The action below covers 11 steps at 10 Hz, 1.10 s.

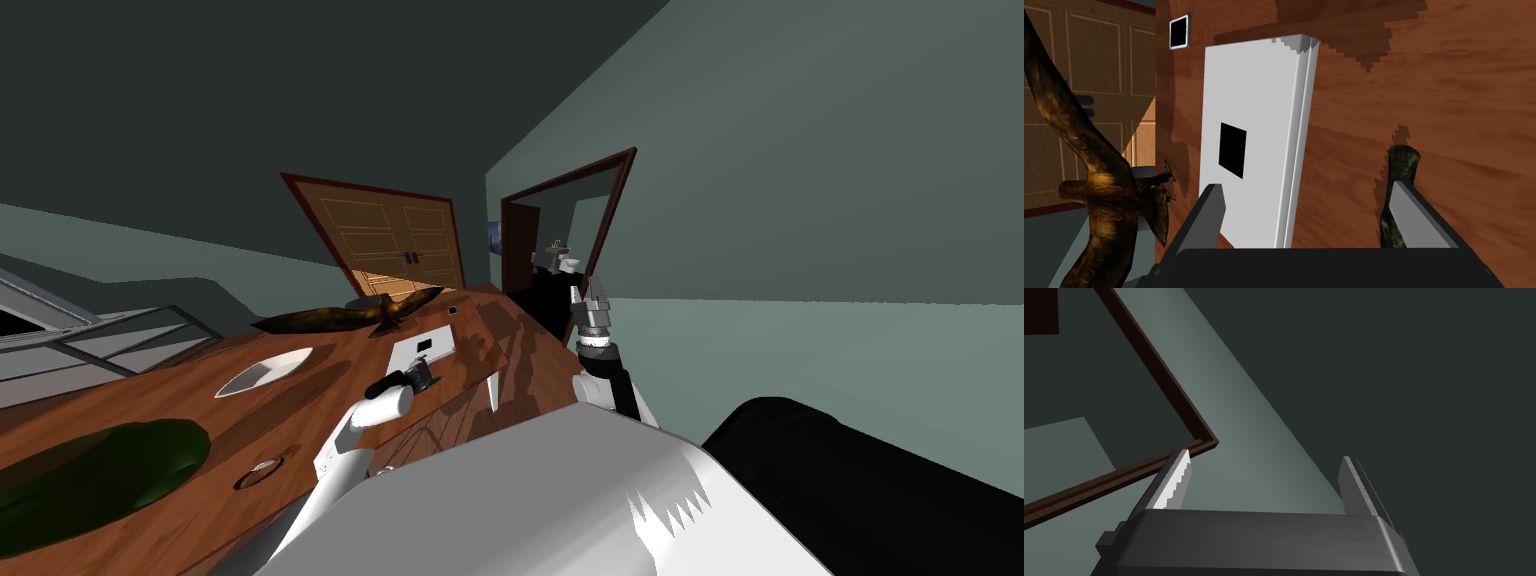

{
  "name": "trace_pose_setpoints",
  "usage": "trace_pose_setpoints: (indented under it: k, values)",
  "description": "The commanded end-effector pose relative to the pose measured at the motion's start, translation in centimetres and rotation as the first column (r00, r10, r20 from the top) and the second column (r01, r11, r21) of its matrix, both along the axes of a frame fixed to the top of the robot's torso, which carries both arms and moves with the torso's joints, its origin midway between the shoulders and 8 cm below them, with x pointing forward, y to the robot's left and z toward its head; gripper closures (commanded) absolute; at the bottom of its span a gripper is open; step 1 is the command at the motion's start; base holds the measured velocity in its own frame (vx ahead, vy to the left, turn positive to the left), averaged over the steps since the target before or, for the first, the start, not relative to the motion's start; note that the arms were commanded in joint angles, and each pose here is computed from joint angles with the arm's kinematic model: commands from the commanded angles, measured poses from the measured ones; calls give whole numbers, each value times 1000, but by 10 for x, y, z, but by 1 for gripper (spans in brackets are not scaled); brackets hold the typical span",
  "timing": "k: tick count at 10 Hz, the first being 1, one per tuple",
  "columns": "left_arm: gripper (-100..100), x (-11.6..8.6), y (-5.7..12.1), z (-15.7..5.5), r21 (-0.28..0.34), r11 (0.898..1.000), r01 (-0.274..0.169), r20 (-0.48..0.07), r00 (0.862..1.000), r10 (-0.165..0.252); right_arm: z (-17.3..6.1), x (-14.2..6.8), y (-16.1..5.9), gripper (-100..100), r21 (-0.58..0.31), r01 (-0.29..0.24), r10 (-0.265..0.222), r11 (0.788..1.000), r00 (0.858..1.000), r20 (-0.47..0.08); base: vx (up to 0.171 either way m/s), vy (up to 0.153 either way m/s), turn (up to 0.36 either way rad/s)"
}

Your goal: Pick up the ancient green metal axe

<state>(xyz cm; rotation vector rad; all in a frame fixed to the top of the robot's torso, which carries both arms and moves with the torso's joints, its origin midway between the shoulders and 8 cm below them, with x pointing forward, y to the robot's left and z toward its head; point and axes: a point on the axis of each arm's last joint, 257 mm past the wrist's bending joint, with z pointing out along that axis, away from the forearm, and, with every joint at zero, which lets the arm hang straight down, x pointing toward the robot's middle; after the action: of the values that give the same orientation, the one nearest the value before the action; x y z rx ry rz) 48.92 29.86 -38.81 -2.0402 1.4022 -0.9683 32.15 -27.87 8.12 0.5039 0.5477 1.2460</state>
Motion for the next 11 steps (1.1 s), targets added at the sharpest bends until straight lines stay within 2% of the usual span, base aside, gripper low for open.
trace_pose_setpoints:
  k: [1, 2, 3, 5, 6, 8, 9, 11]
  values:
    - [-100, -6, 1, -10, -12, 1000, -5, -43, 999, 4, 0, 0, 0, 0, 0, 0, 0, 1000, 1000, 0, 16, 16, -21]
    - [-100, -10, 1, -22, -29, 999, -16, -93, 996, 13, 0, 0, 0, 0, 0, 0, 0, 1000, 1000, 0, 15, 17, -36]
    - [-100, -12, 1, -24, -29, 999, -15, -102, 995, 12, 0, 0, 0, 0, 0, 0, 0, 1000, 1000, 0, 12, 15, -15]
    - [-100, -21, 5, -44, -54, 998, -40, -196, 980, 29, 0, 0, 0, 0, 0, 0, 0, 1000, 1000, 0, 20, 22, -39]
    - [-100, -24, 4, -46, -54, 998, -40, -211, 977, 28, 0, 0, 0, 0, 0, 0, 0, 1000, 1000, 0, 18, 22, -18]
    - [-100, -36, 9, -63, -69, 995, -68, -302, 952, 44, 0, 0, 0, 0, 0, 0, 0, 1000, 1000, 0, 17, 19, -37]
    - [-100, -37, 9, -64, -69, 995, -68, -306, 951, 44, 0, 0, 0, 0, 0, 0, 0, 1000, 1000, 0, 15, 16, -12]
    - [-100, -48, 15, -76, -75, 993, -95, -383, 922, 59, 0, 0, 0, 0, 0, 0, 0, 1000, 1000, 0, 16, 18, -26]
